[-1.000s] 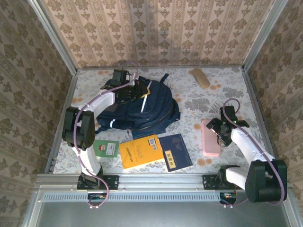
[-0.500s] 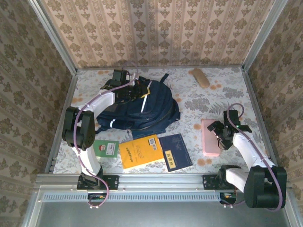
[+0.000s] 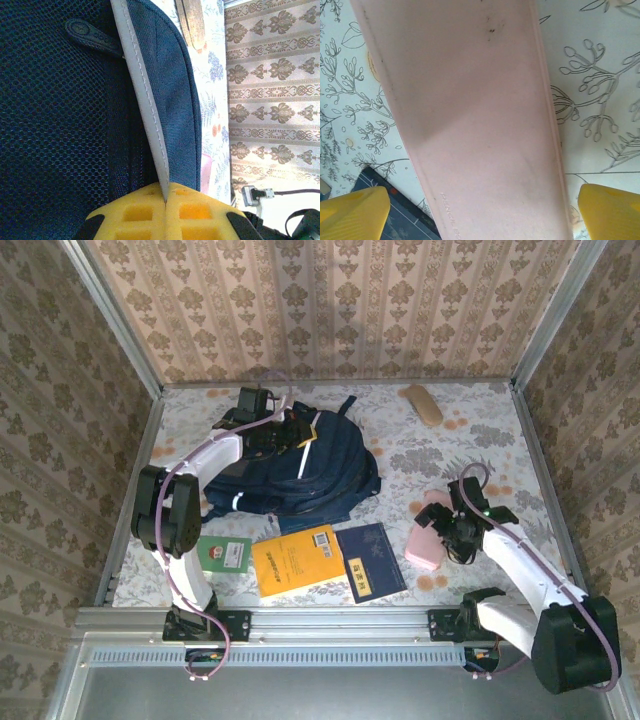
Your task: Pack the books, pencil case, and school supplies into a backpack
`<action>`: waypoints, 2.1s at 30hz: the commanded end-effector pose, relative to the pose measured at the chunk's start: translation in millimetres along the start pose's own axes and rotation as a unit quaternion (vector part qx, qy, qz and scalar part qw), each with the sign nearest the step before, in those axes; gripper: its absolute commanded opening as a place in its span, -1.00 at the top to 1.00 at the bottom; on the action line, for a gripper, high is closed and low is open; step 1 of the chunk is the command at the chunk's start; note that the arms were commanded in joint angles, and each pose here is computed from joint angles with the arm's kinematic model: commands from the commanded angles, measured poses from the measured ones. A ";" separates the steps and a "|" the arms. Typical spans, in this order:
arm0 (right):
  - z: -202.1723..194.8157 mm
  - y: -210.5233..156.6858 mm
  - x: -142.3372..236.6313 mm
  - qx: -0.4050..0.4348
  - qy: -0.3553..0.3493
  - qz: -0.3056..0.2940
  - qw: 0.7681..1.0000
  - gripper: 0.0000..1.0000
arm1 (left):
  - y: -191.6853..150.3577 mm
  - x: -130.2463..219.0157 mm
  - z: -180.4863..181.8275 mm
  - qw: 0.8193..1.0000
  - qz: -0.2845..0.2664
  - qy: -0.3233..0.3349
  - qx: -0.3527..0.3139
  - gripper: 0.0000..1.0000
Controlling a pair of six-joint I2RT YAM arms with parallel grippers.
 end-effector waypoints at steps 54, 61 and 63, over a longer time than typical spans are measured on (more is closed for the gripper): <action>42.4 5.5 -48.6 0.099 -0.178 0.022 0.979 -1.00 | 5.2 -2.1 -3.8 1.000 0.004 -0.014 -0.023 1.00; 47.5 6.0 -40.5 0.104 -0.144 0.013 0.984 -0.84 | 1.4 -8.7 1.8 1.000 0.016 -0.008 -0.014 0.84; 49.5 6.4 -31.9 0.109 -0.127 0.002 0.986 -0.76 | 0.4 -10.8 1.6 1.000 0.020 -0.004 -0.014 0.54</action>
Point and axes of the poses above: each hand's point on the last joint's axis, 136 mm out from that joint toward the fingers, its own x axis back along the fingers, its own z axis along the line the jaws close on, y = z × x, the point moved 10 cm from there along x, back along the fingers, and after that the axes turned 13 degrees about -x, right-handed, at the moved point
